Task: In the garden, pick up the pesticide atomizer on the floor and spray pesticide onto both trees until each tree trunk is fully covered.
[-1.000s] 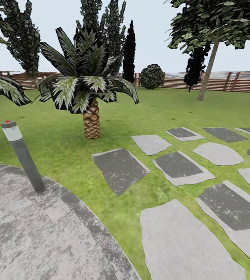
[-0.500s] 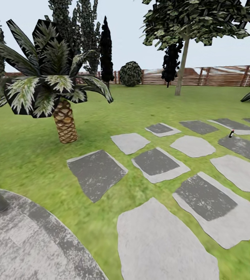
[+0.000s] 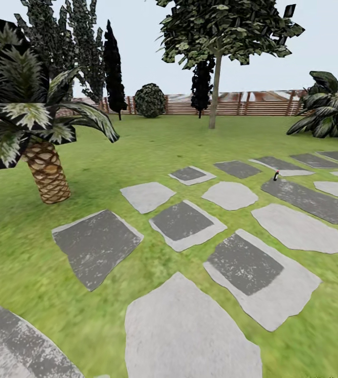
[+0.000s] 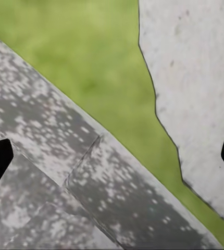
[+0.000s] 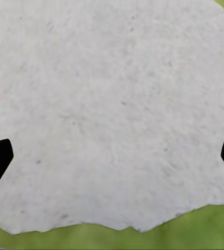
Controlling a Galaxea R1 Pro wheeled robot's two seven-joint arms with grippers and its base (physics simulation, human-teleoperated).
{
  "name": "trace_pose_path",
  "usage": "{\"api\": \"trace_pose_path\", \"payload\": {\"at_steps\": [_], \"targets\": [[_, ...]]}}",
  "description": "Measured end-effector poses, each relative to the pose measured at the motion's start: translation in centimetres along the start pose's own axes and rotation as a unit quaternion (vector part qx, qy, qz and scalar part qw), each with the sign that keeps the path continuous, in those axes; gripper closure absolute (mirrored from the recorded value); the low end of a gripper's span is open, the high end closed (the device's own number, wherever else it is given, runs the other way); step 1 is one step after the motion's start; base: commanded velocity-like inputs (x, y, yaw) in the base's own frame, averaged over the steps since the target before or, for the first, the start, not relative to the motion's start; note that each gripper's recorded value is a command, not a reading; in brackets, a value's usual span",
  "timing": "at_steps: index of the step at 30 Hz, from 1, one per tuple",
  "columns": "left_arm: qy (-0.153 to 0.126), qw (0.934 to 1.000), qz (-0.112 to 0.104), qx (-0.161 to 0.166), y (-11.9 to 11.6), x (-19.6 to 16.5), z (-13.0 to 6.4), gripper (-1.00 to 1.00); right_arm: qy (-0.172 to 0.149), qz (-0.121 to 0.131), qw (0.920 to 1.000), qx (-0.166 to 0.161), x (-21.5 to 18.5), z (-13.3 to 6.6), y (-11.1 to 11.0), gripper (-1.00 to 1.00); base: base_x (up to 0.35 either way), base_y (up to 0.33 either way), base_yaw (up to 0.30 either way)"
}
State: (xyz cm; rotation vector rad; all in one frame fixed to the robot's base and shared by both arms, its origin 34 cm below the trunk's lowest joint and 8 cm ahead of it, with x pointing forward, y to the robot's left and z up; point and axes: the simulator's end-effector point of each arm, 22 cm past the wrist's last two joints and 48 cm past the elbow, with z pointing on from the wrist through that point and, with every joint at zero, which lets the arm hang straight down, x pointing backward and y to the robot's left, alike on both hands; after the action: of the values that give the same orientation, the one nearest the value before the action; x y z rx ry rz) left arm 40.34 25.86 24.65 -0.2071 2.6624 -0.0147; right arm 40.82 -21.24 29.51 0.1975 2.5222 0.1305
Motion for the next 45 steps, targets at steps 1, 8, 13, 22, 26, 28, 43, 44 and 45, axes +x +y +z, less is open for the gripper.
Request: {"api": "trace_pose_path", "payload": {"at_steps": [1,8,13,22,26,28,43,44,45], "targets": [[0.000,1.0000,0.000,0.000,0.0,0.0,0.0,-1.00,0.000,0.000,1.0000,0.000,0.0,0.0,0.0,-1.00,0.267,-0.218,-0.276],[0.004,1.0000,-0.001,-0.001,0.1,0.7,-0.1,-1.00,0.002,0.000,1.0000,0.002,0.2,0.0,-0.1,-1.00,0.303,-0.167,-0.241],[0.004,1.0000,-0.001,-0.001,0.2,0.7,-0.1,-1.00,0.046,-0.001,0.9989,0.006,4.5,-0.2,-0.5,-1.00,0.304,-0.165,-0.034],[0.004,1.0000,0.000,-0.001,0.2,0.7,-0.1,-1.00,0.151,-0.002,0.9883,0.021,14.5,-2.2,-1.9,-1.00,0.304,-0.165,-0.003],[0.004,1.0000,0.000,-0.001,0.1,0.7,-0.1,-1.00,0.149,-0.003,0.9886,0.022,15.0,-2.4,-2.1,-1.00,0.304,-0.166,0.000],[0.004,1.0000,0.000,-0.001,0.1,0.7,-0.1,-1.00,0.137,-0.003,0.9903,0.023,14.6,-2.3,-2.2,-1.00,0.304,-0.166,0.000],[0.004,1.0000,0.001,-0.001,0.1,0.7,-0.1,-1.00,0.047,-0.003,0.9986,0.023,7.5,-0.4,-2.4,-1.00,0.304,-0.167,0.000],[0.004,1.0000,0.001,-0.001,0.1,0.7,-0.1,-1.00,0.037,-0.002,0.9990,0.024,6.7,-0.3,-2.6,-1.00,0.304,-0.168,0.000],[0.004,1.0000,0.001,-0.001,0.1,0.7,-0.1,-1.00,0.020,0.001,0.9994,0.027,5.3,-0.1,-2.9,-1.00,0.304,-0.168,0.000]]}}
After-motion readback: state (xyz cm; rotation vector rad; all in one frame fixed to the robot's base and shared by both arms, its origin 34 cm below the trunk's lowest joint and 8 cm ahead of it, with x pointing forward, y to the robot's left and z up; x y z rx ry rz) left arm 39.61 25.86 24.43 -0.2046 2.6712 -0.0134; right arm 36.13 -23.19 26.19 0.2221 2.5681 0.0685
